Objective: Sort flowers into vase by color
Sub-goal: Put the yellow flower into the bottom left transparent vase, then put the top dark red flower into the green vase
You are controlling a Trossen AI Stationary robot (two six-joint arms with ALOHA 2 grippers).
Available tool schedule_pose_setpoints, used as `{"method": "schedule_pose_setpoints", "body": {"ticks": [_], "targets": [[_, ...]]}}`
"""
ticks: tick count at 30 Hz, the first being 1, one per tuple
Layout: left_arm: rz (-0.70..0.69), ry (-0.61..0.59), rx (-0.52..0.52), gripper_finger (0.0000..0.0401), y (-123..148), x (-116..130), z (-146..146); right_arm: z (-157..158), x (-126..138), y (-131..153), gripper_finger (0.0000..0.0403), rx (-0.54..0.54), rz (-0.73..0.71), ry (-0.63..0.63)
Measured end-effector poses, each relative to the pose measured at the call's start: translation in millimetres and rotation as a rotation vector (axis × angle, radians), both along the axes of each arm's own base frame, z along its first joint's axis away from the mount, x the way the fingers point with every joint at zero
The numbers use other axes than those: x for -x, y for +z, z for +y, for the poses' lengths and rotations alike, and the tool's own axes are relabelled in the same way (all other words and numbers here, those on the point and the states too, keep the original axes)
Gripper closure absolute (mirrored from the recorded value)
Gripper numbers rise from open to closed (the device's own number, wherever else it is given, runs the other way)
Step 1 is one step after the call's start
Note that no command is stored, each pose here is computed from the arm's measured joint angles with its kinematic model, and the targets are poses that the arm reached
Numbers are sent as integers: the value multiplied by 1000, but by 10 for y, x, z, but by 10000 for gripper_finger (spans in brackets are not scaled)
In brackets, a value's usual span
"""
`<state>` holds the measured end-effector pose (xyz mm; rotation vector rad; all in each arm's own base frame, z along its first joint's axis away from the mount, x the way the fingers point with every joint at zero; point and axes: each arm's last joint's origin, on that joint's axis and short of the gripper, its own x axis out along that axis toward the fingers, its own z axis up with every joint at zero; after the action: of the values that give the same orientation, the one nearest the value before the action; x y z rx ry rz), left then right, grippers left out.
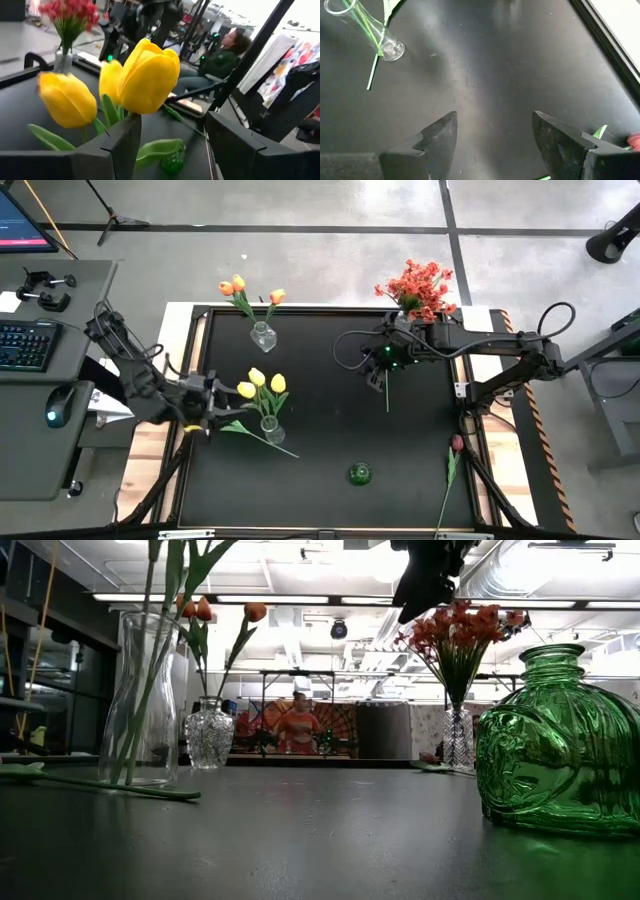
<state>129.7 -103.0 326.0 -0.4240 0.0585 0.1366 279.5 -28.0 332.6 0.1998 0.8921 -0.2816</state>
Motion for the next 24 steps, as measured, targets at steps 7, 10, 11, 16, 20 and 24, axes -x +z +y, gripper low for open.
{"method": "schedule_pose_setpoints", "body": {"ticks": [7, 10, 11, 16, 20, 24], "targets": [[127, -89, 63, 192, -189, -98, -89, -1, 0, 0, 159, -2, 0, -3], [216, -135, 111, 192, -276, -75, -89, -1, 0, 0, 159, -2, 0, -3], [245, -145, 130, 192, -303, -66, -87, -1, 0, -1, 159, -2, 0, -3], [411, -185, 207, 192, -439, -7, -68, -1, 0, 0, 159, -8, -2, -12], [628, -230, 283, 192, -604, 29, -95, 1, 0, 0, 159, -22, -5, -23], [791, -307, 368, 192, -716, 27, -214, 8, -1, 0, 160, -42, -8, -18]]}}
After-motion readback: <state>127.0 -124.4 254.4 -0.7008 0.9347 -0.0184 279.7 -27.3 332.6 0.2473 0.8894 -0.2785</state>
